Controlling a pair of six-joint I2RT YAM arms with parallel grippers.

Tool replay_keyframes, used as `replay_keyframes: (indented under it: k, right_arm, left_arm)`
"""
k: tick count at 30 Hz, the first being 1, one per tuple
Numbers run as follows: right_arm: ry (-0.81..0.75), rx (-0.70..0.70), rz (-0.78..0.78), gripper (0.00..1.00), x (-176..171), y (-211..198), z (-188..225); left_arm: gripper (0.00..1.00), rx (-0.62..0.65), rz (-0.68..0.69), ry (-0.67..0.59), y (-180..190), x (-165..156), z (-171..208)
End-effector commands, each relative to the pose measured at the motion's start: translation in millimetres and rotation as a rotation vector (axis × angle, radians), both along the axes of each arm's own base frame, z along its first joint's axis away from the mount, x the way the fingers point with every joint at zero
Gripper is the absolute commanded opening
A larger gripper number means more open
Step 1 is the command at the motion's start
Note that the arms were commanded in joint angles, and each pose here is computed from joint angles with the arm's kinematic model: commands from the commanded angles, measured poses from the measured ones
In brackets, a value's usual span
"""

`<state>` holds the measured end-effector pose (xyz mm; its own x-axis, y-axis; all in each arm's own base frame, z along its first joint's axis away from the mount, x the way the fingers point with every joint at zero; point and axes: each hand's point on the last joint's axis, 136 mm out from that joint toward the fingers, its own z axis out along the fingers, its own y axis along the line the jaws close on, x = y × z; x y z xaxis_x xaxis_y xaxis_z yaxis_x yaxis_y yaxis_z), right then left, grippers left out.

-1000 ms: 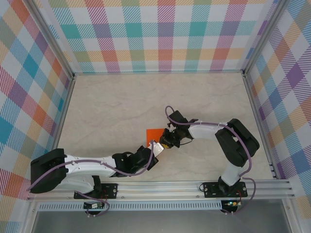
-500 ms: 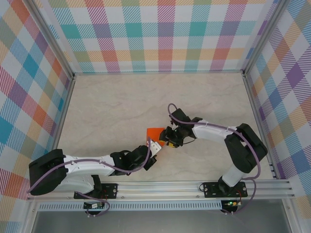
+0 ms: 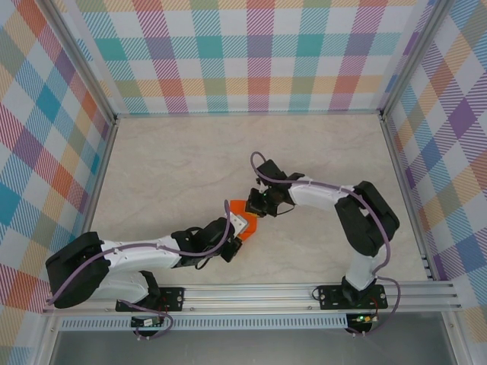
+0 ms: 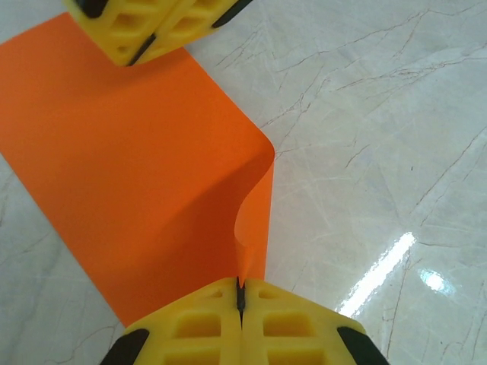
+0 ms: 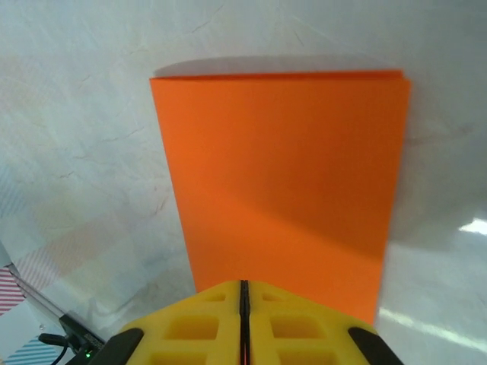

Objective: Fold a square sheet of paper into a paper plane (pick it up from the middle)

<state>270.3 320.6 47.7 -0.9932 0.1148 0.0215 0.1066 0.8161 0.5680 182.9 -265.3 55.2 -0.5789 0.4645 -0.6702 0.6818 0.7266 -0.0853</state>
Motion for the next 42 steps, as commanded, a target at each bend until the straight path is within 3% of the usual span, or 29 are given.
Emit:
replay_keyframes:
  k: [1,10,17,29,42]
  right_arm:
    - [0.002,-0.011,0.043,0.09,7,6,-5]
    - [0.004,-0.199,0.102,0.07,11,-15,-40]
    - [-0.011,-0.248,0.193,0.07,6,-22,-47]
    - [-0.020,-0.230,0.239,0.07,6,-18,-46]
    - [-0.006,-0.231,0.234,0.08,4,-19,-47]
  left_arm:
    - [0.00,-0.032,0.007,0.050,-3,0,5]
    - [0.00,-0.070,0.024,0.138,0,2,1]
    - [0.00,-0.123,0.064,0.207,0,9,3]
    - [0.00,-0.094,0.152,0.293,13,23,-11]
    - [0.02,-0.077,0.189,0.302,17,32,-15]
